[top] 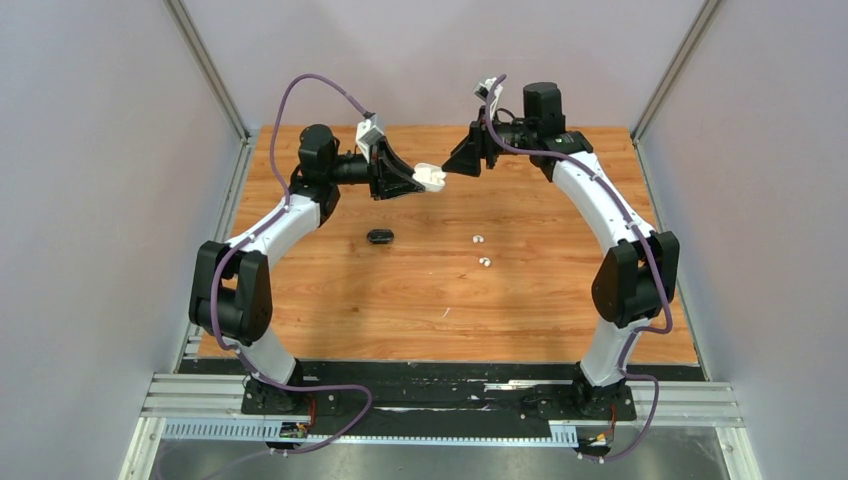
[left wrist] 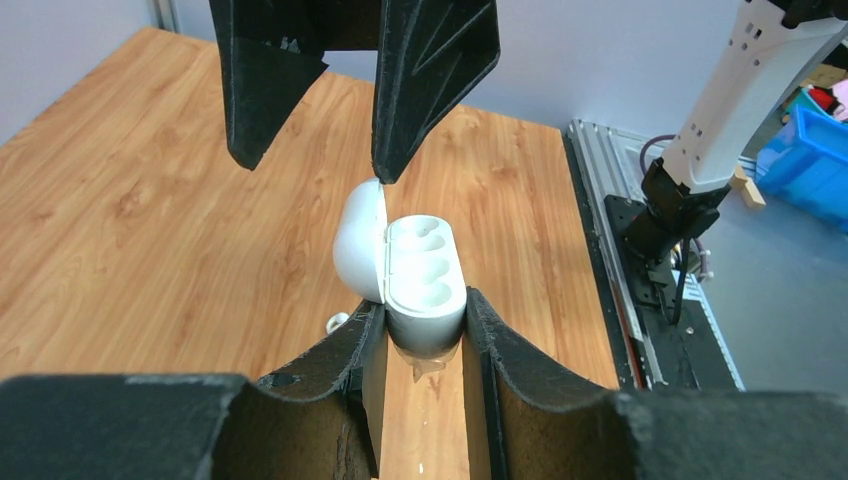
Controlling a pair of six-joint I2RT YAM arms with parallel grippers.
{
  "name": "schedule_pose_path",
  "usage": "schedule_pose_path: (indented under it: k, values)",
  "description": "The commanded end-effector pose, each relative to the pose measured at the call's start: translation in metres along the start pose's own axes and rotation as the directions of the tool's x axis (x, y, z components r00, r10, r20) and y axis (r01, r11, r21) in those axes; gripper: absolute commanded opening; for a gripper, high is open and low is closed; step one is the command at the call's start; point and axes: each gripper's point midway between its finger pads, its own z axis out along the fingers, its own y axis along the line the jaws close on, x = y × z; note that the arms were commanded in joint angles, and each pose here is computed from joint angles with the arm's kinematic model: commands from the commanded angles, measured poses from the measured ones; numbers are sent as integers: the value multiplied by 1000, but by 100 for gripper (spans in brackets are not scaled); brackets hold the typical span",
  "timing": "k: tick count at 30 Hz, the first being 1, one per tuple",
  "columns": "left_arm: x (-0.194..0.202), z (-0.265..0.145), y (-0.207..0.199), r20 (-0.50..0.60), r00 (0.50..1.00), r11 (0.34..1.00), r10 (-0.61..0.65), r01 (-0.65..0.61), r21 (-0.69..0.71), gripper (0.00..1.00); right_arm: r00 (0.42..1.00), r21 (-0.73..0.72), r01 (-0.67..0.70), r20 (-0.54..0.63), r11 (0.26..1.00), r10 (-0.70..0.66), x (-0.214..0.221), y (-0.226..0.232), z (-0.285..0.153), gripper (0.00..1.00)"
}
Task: Insert the wireless bluetooth earbuds into the charging case
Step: Open the charging case, then adjust the charging case.
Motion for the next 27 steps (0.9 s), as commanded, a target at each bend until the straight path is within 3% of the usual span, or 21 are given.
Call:
schedule_pose_path:
  k: [1, 13, 22, 27]
  values:
    - [-15, 3, -17, -3, 999, 996, 50, -49, 80, 0, 995, 23, 86, 54, 996, -87, -23, -4, 0, 62]
    - [-25, 7, -6, 44, 994, 993, -97, 94, 66, 0, 968, -11, 252, 21, 968, -252, -18, 21, 5, 53]
    - [-33, 6, -5, 55, 995, 995, -80, 76, 66, 0, 962, -18, 273, 0, 962, -273, -11, 18, 6, 53]
    - [-33, 6, -3, 55, 995, 995, -86, 82, 64, 0, 965, -37, 263, -2, 964, -263, -8, 21, 7, 37]
